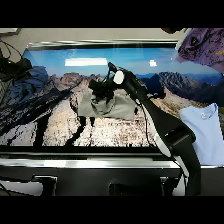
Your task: Fold the clothes and pants, and hang the long-sleeved shirts on hangers.
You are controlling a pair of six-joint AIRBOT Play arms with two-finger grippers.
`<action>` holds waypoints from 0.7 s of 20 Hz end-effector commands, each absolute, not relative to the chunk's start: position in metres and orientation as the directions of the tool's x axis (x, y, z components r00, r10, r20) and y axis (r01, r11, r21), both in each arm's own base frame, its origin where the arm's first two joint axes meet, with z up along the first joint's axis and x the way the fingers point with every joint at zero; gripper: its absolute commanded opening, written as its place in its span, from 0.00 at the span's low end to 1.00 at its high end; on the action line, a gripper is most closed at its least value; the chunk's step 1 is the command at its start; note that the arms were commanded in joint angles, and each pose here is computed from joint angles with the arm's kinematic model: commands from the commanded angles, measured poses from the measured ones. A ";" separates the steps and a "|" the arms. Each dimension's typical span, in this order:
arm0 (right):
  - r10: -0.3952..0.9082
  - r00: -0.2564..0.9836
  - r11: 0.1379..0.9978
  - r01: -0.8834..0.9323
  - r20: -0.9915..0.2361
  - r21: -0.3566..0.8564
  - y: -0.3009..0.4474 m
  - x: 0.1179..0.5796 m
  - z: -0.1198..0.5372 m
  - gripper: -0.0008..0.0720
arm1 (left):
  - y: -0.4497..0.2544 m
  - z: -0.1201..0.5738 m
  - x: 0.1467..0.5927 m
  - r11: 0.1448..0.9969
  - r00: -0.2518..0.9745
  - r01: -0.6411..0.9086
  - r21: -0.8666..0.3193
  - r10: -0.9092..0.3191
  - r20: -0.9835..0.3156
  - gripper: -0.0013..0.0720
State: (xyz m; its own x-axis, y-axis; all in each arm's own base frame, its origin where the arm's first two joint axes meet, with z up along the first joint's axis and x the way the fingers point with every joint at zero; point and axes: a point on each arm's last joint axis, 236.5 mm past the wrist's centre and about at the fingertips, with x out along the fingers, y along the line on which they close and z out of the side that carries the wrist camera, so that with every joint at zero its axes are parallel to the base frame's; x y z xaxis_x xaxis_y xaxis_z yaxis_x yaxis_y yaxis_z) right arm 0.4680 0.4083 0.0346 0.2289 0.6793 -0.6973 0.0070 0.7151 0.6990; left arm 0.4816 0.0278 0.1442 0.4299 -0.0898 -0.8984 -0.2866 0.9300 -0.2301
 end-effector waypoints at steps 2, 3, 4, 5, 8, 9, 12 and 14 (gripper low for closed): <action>0.701 0.189 0.704 -0.028 -0.688 0.710 0.417 0.457 0.035 0.43 | 0.028 0.137 0.480 0.929 0.411 -0.292 -0.226 -0.092 -0.907 0.05; 0.729 0.164 0.680 -0.053 -0.665 0.732 0.423 0.451 0.042 0.53 | 0.028 0.134 0.479 0.929 0.405 -0.293 -0.225 -0.092 -0.909 0.05; 0.758 0.141 0.650 -0.091 -0.636 0.754 0.426 0.445 0.054 0.59 | 0.028 0.132 0.478 0.929 0.401 -0.294 -0.224 -0.093 -0.911 0.05; 0.776 0.124 0.631 -0.132 -0.619 0.765 0.424 0.440 0.068 0.59 | 0.028 0.132 0.478 0.929 0.400 -0.295 -0.224 -0.093 -0.912 0.05; 0.769 0.175 0.639 -0.186 -0.615 0.746 0.361 0.454 0.119 0.68 | 0.028 0.132 0.478 0.929 0.400 -0.295 -0.224 -0.093 -0.912 0.05; 0.759 0.210 0.650 -0.206 -0.616 0.731 0.325 0.462 0.139 0.74 | 0.028 0.132 0.478 0.929 0.401 -0.295 -0.224 -0.093 -0.912 0.05; 0.698 0.326 0.710 -0.191 -0.638 0.678 0.197 0.484 0.175 0.77 | 0.029 0.134 0.477 0.928 0.405 -0.296 -0.225 -0.091 -0.910 0.05; 0.650 0.353 0.745 -0.118 -0.674 0.657 0.117 0.488 0.166 0.77 | 0.032 0.136 0.477 0.927 0.408 -0.300 -0.225 -0.089 -0.909 0.05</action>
State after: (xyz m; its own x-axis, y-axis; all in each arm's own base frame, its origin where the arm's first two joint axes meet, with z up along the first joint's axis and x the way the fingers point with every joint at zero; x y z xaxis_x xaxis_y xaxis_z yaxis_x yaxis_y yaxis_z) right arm 0.4960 0.2141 0.1590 0.3320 0.6992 -0.6332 -0.1440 0.7009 0.6985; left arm 0.4776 0.0295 0.1342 0.4043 -0.0913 -0.9100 -0.2970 0.9280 -0.2250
